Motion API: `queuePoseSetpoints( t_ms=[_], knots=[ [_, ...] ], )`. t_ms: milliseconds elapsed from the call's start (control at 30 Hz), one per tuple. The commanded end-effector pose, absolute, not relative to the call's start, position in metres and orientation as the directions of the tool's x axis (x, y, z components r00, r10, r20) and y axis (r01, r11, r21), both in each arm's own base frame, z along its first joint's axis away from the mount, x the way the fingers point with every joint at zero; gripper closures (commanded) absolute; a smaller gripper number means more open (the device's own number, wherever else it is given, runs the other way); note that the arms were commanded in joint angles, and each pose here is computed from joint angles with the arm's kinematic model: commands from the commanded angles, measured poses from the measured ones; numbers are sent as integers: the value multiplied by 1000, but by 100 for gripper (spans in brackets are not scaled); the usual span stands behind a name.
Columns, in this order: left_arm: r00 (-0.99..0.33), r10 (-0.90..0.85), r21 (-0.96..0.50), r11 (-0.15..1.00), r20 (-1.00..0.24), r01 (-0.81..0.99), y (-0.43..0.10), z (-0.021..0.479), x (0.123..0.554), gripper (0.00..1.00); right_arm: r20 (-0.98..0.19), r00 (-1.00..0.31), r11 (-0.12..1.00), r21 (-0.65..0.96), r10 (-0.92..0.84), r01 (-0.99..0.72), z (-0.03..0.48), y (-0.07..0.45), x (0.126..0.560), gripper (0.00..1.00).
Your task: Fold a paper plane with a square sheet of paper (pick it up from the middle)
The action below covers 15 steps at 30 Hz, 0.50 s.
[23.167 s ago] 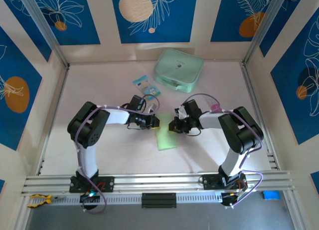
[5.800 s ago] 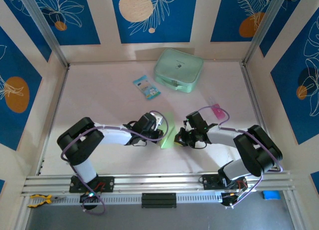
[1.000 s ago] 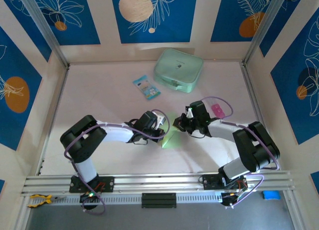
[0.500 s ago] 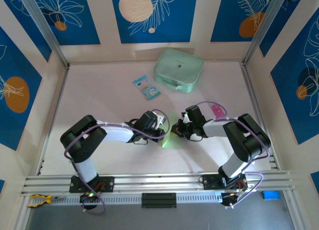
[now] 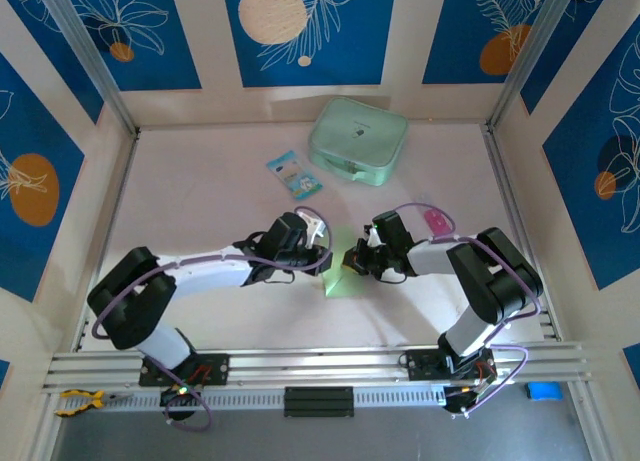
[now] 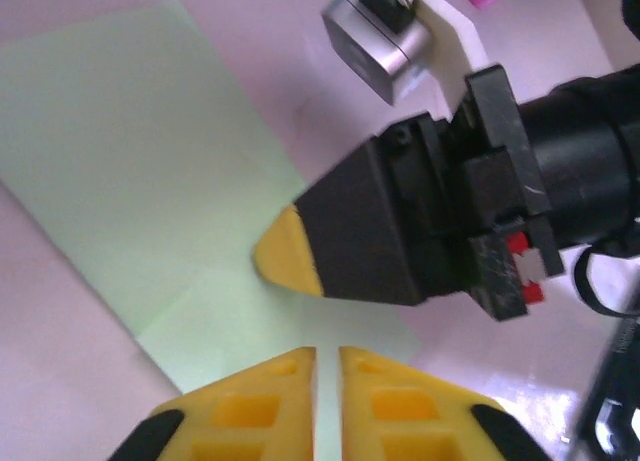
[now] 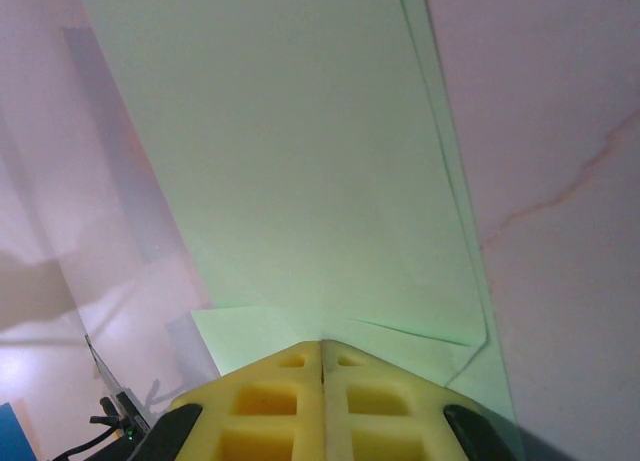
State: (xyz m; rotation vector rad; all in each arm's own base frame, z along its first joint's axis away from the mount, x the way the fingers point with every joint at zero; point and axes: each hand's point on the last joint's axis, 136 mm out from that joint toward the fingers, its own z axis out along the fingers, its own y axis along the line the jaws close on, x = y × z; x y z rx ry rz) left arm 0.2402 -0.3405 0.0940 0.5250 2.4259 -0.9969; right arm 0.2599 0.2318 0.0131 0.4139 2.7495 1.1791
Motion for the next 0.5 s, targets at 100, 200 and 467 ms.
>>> queuePoseSetpoints(
  t_ms=[100,200,467],
  knots=[
    [-850,294,-661,536,-438,526,-370,87,212,97,69,-943,722,626,325,295,-19,210,237,100],
    [-859,316,-677,528,-404,513,-375,78,210,97,70,-943,721,626,327,296,-19,209,237,100],
    [-855,387,-703,498,-344,508,-384,63,203,93,70,-943,722,625,326,296,-18,209,236,100]
  ],
)
